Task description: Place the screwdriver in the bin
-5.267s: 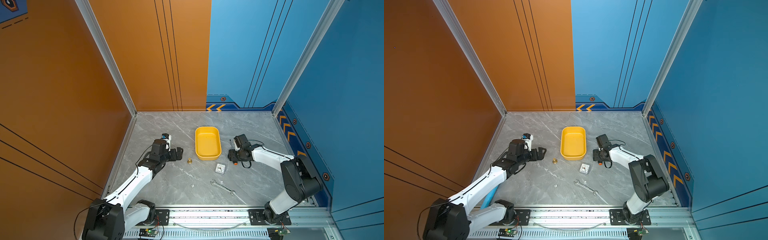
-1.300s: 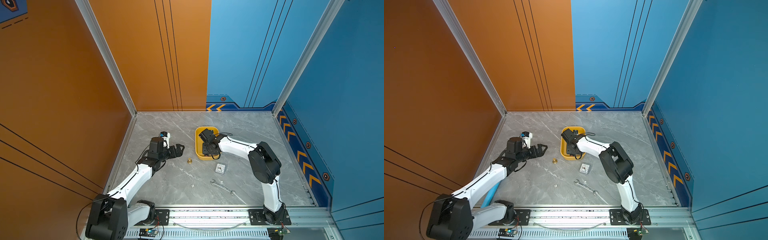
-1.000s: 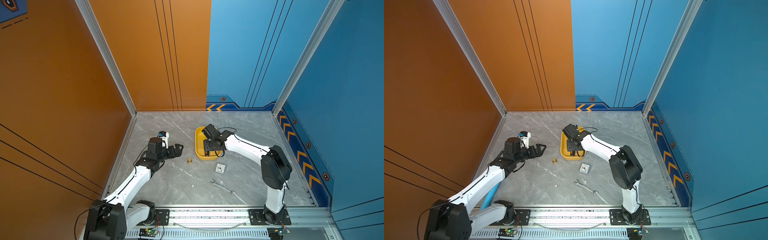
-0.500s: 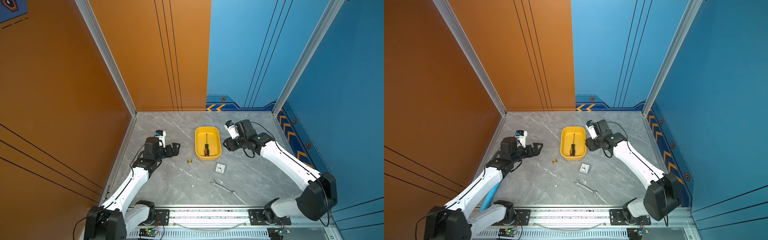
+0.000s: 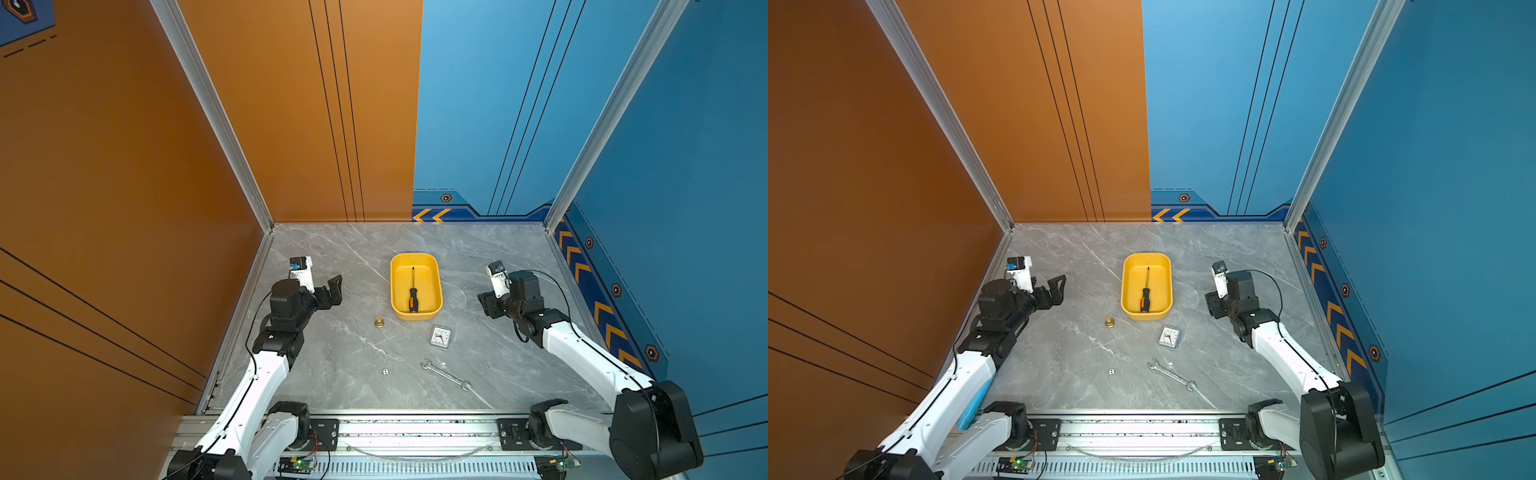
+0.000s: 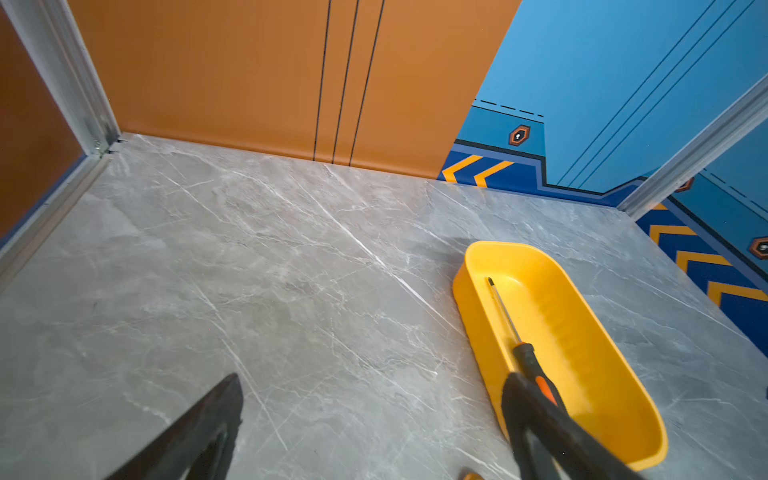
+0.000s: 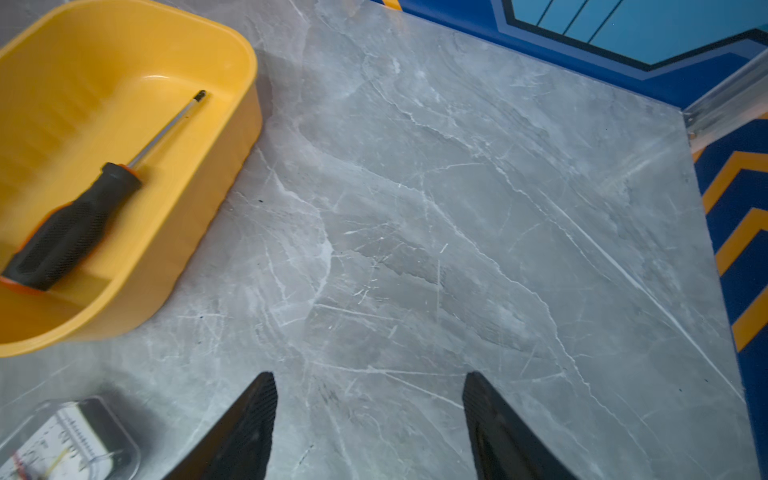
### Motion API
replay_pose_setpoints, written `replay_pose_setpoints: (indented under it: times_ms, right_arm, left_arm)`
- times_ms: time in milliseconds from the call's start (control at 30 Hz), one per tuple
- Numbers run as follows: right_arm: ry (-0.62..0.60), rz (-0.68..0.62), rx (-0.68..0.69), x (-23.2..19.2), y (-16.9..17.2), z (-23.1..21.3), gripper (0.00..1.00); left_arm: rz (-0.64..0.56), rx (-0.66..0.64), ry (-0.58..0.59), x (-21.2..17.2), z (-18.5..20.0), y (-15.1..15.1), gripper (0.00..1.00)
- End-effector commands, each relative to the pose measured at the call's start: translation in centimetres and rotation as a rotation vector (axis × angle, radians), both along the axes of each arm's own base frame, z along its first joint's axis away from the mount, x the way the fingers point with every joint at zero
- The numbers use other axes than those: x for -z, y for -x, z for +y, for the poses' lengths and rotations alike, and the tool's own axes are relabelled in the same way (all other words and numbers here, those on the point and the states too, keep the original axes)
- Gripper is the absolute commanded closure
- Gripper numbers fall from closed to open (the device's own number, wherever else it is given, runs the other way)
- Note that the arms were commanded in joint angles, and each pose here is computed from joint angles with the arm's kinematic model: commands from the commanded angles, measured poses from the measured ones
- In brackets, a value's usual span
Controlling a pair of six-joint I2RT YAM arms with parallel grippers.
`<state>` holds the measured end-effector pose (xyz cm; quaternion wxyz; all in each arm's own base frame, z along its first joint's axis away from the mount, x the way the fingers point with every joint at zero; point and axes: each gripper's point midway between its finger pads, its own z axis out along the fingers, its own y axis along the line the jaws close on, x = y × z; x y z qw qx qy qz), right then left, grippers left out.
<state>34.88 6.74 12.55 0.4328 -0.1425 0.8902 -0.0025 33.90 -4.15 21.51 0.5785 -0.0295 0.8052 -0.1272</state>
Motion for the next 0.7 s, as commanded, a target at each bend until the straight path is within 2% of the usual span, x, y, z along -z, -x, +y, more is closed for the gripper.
replay_pose_setpoints:
  times_ms: [0,133,300,667]
  right_arm:
    - [-0.03,-0.156,0.101,-1.3,-1.6,-1.9,0.3]
    - [-0.108,-0.247,0.175,-1.3,-1.6,-3.6,0.3]
    - [-0.172,-0.337,0.215,-1.6,-1.3,-5.0,0.3]
    - [-0.179,-0.333,0.244,0.7,-2.6,-5.8,0.3]
  left_arm:
    - [-0.114,-0.078,-0.085,-0.7,1.9,-0.4,0.02]
    - [-0.097,-0.166,-0.15,1.1,3.9,-0.4,0.02]
    - [-0.07,-0.208,-0.195,3.6,5.5,-0.8,0.02]
    - [-0.027,-0.21,-0.189,7.7,6.7,-1.8,0.02]
